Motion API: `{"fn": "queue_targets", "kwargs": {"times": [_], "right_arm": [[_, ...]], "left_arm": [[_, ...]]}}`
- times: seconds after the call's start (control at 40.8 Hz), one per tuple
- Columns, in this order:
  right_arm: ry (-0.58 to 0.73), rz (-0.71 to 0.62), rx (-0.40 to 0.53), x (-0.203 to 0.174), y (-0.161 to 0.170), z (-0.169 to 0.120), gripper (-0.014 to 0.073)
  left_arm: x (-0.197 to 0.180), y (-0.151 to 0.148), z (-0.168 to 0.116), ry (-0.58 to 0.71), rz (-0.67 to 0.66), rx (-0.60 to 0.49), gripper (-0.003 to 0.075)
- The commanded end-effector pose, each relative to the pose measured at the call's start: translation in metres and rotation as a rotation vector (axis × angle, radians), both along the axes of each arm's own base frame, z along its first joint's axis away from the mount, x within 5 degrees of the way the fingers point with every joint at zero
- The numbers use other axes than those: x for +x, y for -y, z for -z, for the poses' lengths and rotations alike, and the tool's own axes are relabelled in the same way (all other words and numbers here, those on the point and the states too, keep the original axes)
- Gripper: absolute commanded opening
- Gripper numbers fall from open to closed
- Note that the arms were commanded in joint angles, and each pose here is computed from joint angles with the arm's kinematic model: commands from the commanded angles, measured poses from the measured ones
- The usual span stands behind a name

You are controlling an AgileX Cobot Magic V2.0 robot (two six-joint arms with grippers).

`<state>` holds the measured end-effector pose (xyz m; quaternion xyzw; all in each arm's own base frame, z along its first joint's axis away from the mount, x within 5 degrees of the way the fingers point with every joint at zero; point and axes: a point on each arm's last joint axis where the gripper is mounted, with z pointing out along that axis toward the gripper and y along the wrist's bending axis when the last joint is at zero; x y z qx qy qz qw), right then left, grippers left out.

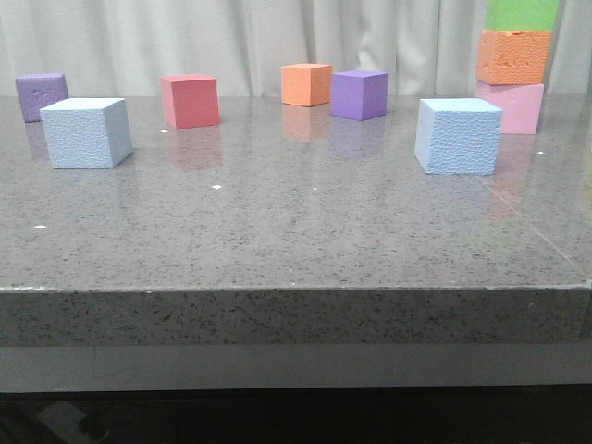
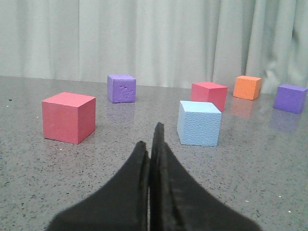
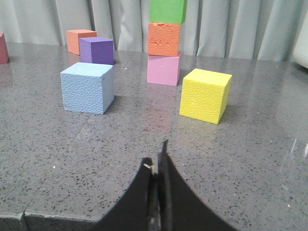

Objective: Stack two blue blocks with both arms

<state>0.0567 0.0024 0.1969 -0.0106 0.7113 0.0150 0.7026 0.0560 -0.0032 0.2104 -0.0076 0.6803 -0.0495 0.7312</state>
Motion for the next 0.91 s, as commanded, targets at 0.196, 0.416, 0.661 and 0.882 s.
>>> {"fn": "queue_targets", "kwargs": {"times": [0.196, 0.416, 0.661, 0.882], "right_arm": [[0.099, 0.016, -0.008, -0.0019, 0.0013, -0.0099, -0.0119], [0.099, 0.016, -0.008, -0.0019, 0.0013, -0.0099, -0.0119], [0.101, 0.016, -0.008, -0.0019, 0.0013, -0.0101, -0.0119], [0.159, 0.023, -0.006, -0.0028, 0.0019, -0.0167, -0.0119]], "left_arm": [[-0.0023, -0.0002, -0.0072, 0.098, 0.002, -0.007, -0.0020], [-0.0023, -0.0002, -0.0072, 0.098, 0.002, -0.007, -0.0020], [-0.0025, -0.0003, -0.0082, 0.109, 0.002, -0.007, -0.0020], [-0.0044, -0.0008, -0.0172, 0.166, -0.002, -0.013, -0.0020]]}}
